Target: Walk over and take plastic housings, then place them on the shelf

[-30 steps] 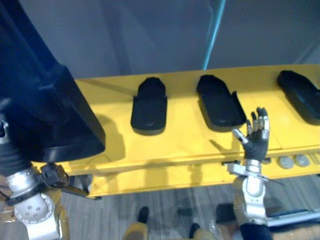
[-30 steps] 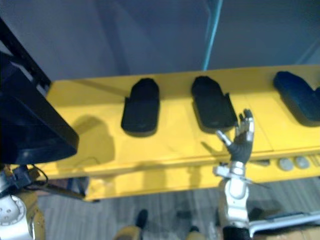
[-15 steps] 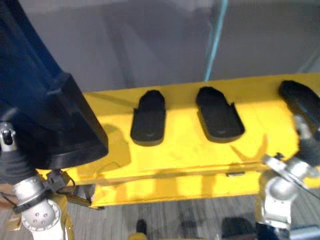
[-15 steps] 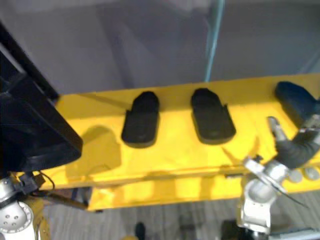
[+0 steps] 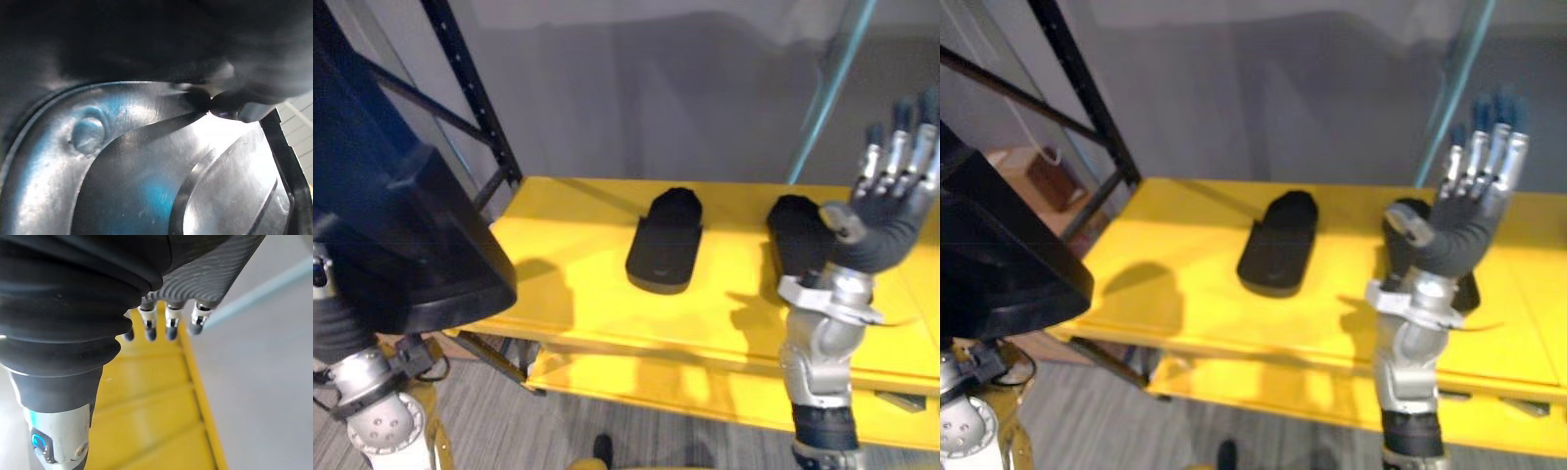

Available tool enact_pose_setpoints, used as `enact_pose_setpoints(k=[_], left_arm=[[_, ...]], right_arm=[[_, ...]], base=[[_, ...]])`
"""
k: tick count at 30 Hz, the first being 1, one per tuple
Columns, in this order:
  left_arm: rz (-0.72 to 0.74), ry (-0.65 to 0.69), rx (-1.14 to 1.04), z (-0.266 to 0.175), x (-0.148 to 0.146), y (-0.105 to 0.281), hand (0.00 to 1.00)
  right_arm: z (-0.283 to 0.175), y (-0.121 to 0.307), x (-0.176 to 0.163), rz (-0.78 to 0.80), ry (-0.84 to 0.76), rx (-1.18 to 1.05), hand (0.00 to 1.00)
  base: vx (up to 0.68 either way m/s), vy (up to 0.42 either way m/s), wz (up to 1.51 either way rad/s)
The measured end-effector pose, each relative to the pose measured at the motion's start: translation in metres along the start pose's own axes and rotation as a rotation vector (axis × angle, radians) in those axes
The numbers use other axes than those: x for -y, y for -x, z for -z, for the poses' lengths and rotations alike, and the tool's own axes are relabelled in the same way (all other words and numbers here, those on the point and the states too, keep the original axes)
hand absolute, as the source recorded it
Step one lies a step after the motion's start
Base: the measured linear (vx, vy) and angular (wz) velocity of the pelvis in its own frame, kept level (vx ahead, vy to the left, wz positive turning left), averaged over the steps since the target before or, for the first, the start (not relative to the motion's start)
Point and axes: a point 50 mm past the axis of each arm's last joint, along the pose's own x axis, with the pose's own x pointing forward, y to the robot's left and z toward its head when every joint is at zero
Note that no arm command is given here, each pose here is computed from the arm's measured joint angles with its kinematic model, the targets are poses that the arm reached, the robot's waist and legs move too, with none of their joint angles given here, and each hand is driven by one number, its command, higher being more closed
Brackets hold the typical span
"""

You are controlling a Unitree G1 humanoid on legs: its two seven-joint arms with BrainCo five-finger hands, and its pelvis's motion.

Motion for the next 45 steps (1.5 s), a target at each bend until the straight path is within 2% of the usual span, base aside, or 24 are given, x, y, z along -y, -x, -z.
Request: enact_pose_setpoints(k=[6,12,21,27,30,32,35,39,42,45], left_arm=[[0.004,-0.059,-0.035,0.003,-0.012,0.005,1.00],[0.003,-0.062,-0.062,0.009,-0.013,0.007,1.00],[-0.002,-0.145,-0.115,0.017,-0.011,0.009,1.00],[0.018,-0.212,-0.330,0.057,-0.020,0.015,1.00],[0.049,-0.304,-0.437,0.085,-0.033,0.007,1.00],[0.056,-0.361,-0.488,0.099,-0.041,0.001,1.00],[0.053,-0.402,-0.529,0.110,-0.047,-0.006,1.00],[0.020,-0.462,-0.595,0.124,-0.065,-0.012,1.00],[0.001,-0.502,-0.647,0.133,-0.079,-0.013,1.00],[0.014,-0.526,-0.720,0.143,-0.085,-0.009,1.00]], right_arm=[[0.011,0.004,-0.002,0.010,-0.004,-0.078,0.00],[0.014,0.007,-0.001,0.021,0.000,-0.109,0.00],[0.016,0.015,0.009,0.084,0.067,-0.142,0.00],[0.014,0.023,0.037,0.164,0.184,-0.193,0.00],[0.006,0.027,0.054,0.188,0.287,-0.192,0.00],[-0.003,0.028,0.071,0.245,0.381,-0.184,0.00],[-0.025,0.035,0.109,0.414,0.607,-0.146,0.00],[-0.061,0.055,0.162,0.705,0.885,-0.109,0.00],[-0.069,0.084,0.198,0.871,1.020,-0.223,0.00],[-0.064,0.132,0.225,0.999,1.097,-0.477,0.00]], base=[[-0.04,0.012,0.11],[-0.01,0.010,-0.04],[0.00,-0.001,-0.03],[-0.01,-0.004,-0.13],[-0.03,0.007,-0.35],[-0.02,0.021,-0.43],[0.00,0.023,-0.31],[0.01,0.000,-0.29],[0.00,-0.019,-0.40],[-0.02,-0.024,-0.28]])
